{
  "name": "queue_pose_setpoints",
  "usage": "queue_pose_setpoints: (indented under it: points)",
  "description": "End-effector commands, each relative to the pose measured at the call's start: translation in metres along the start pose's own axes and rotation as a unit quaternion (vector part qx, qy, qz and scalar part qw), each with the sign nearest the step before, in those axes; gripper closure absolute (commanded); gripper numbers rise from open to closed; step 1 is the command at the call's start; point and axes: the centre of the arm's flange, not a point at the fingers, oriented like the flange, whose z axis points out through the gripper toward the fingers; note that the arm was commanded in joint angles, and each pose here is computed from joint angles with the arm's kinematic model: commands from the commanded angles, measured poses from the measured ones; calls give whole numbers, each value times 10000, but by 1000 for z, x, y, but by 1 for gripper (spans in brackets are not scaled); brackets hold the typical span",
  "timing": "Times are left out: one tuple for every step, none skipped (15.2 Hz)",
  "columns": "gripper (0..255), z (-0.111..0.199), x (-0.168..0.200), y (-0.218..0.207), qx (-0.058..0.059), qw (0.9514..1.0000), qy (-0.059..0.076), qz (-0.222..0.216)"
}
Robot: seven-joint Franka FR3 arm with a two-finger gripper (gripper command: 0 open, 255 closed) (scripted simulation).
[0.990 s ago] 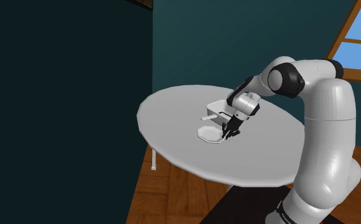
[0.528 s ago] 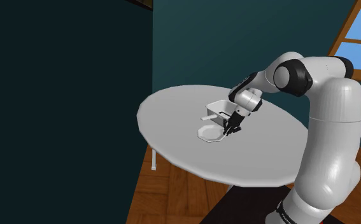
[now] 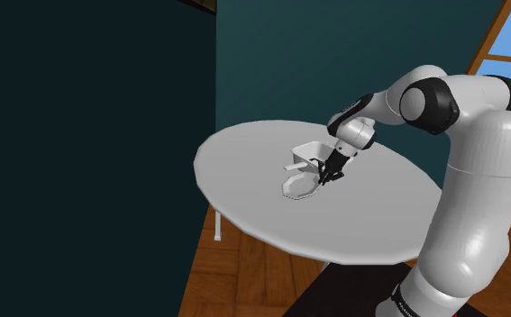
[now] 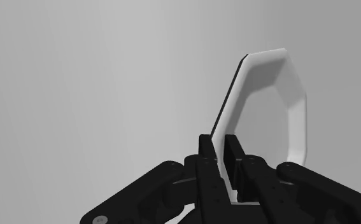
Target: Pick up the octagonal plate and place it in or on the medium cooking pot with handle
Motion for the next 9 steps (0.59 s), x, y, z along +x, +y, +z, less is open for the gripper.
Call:
queue_pose_setpoints:
  points:
    - [255, -10, -1, -3, -2, 10000, -2, 3]
    - [255, -15, -1, -5, -2, 10000, -2, 3]
    - [255, -20, -2, -7, -2, 10000, -2, 3]
    - [255, -25, -3, -9, -2, 10000, -2, 3]
    - [255, -29, -4, -11, -2, 10000, -2, 3]
    - [255, -34, -4, -12, -2, 10000, -2, 3]
    - [255, -39, -5, -14, -2, 10000, -2, 3]
    - [255, -44, -6, -16, -2, 10000, -2, 3]
    - [255, -49, -7, -18, -2, 10000, -2, 3]
